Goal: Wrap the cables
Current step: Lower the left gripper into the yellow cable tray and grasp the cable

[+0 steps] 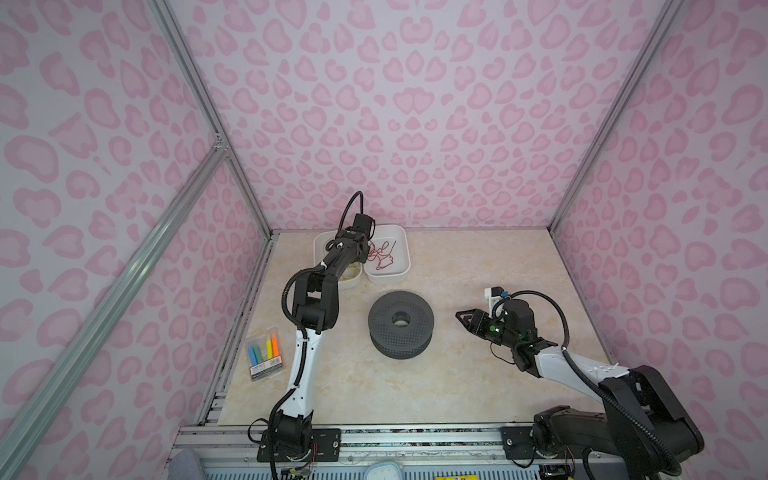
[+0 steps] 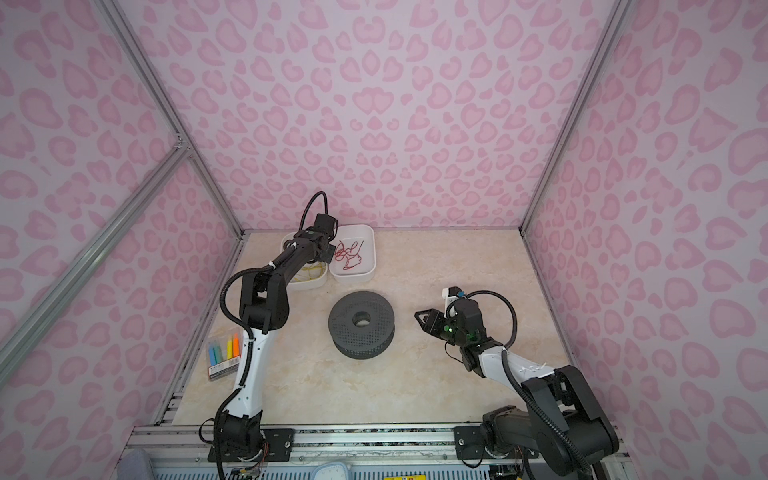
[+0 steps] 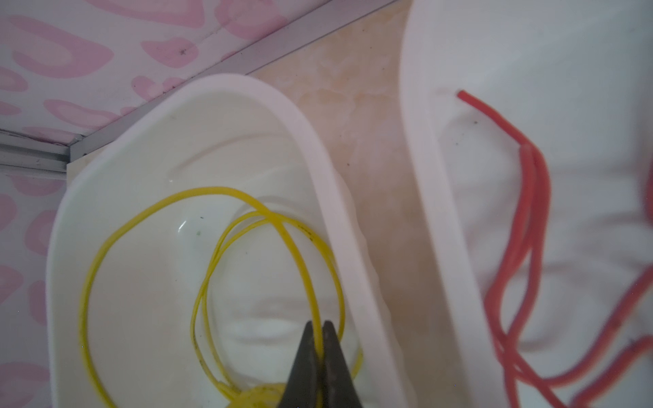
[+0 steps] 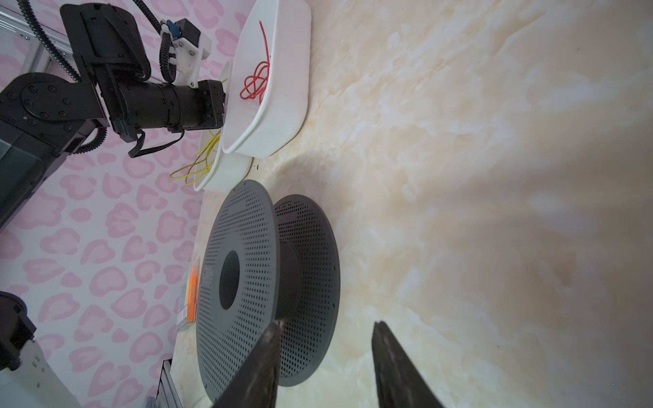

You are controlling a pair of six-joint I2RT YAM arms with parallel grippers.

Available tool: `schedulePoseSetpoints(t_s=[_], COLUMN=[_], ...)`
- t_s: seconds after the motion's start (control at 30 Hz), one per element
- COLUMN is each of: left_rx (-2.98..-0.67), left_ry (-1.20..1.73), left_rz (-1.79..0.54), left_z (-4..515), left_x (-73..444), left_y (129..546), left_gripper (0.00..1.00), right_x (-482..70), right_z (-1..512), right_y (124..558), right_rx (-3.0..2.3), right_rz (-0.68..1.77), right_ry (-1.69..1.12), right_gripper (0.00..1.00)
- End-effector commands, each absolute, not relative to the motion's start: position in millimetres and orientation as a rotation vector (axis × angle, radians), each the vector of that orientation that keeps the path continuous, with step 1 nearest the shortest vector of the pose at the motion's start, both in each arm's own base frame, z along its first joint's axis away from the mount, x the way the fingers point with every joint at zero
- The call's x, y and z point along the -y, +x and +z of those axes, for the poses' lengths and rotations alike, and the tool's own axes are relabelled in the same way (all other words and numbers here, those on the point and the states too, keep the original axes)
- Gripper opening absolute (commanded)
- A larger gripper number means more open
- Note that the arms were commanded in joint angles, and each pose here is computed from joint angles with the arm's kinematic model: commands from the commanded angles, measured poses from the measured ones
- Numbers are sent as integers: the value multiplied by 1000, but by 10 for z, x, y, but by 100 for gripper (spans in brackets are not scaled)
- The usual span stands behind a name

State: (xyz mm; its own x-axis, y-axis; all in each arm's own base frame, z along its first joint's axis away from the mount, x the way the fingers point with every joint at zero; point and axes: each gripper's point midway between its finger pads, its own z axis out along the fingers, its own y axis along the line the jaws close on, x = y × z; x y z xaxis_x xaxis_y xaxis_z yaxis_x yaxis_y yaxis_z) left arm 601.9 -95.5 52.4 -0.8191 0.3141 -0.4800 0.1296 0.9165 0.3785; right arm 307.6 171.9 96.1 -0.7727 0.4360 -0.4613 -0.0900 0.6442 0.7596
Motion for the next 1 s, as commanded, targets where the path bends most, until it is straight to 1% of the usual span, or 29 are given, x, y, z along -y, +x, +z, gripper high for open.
schedulePoseSetpoints(t_s=[0.0,0.13,0.37,0.63,0.8,0.97], left_rx=[-1988,-1946,-1920,-1836,-1763,-1712], left_ry=[149,152,144,126,149,141], left_rz=[239,222,225,242,233,232], left_z=[3693,3864,4010,4353,4614,4779], left_x=[914,921,888,807,843,817], left_y=[5559,5488,5406,5156,4921,4804], left_gripper=[3,3,3,3,3,3], right_x=[-1744,-1765,-1778,-1828,-1872,-1909], right_z=[1029,1037,1037,1052,1078,1107], right_y=[3108,3108,3101,3102,3104,3100], right_rx=[-2199,-2197,-2201,-2205,-2202,-2199], right_rz=[1078,1082,1080,1087,1090,1089], right_ry=[245,240,233,218,208,198], right_gripper=[44,44,44,44,44,44])
